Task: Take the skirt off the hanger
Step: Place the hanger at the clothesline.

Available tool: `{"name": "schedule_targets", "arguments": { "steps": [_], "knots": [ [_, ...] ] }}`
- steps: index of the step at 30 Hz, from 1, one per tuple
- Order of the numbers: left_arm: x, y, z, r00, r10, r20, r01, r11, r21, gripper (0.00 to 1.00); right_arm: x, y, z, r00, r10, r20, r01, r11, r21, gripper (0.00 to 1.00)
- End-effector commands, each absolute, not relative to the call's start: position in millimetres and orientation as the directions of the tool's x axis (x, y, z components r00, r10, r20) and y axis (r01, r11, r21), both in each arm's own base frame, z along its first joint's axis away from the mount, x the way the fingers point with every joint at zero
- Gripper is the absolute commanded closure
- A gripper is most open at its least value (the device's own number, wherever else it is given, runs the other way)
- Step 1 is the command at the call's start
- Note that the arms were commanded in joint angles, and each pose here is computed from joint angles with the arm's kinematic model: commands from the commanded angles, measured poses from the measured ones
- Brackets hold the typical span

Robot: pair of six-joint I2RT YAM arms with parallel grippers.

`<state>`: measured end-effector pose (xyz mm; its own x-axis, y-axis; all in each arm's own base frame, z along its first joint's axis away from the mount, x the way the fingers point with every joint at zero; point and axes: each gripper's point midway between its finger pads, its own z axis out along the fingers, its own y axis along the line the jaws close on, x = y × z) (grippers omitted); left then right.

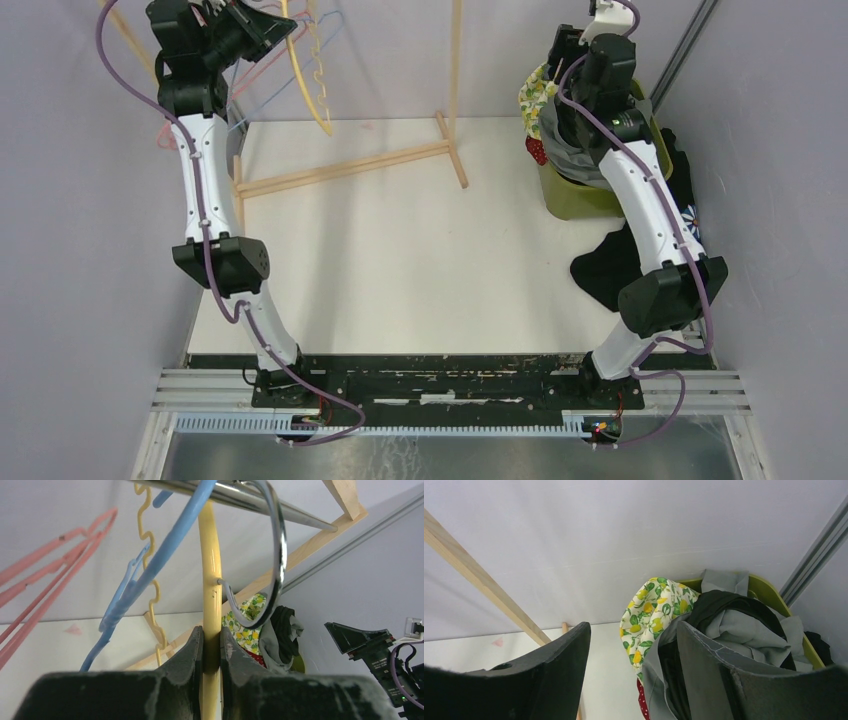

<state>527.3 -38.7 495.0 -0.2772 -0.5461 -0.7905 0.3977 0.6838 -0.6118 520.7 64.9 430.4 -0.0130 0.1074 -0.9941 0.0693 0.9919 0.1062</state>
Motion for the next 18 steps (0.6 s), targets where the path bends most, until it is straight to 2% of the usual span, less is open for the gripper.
{"name": "schedule_targets", "arguments": {
  "steps": [1, 9, 18],
  "knots": [
    [507.5, -36.4, 500.4, -0.280, -0.530, -0.800, 0.375, 0.706, -0.600, 0.97, 513.1, 74.6, 463.4, 0.078, 0.120, -0.990, 0.037, 0.992, 0.123, 0.31],
    [508.5, -38.2, 481.5, -0.322, -0.507, -0.799, 0.333, 0.730, -0.597, 0.97, 513.3, 78.3, 464.9, 0.081, 0.116, -0.990, 0.028, 0.993, 0.118, 0.31],
    [532.3, -41.0, 491.3, -0.296, -0.538, -0.790, 0.368, 0.699, -0.614, 0.97, 514.0, 83.2, 474.1, 0.100, 0.113, -0.989, 0.011, 0.993, 0.115, 0.31]
  ]
}}
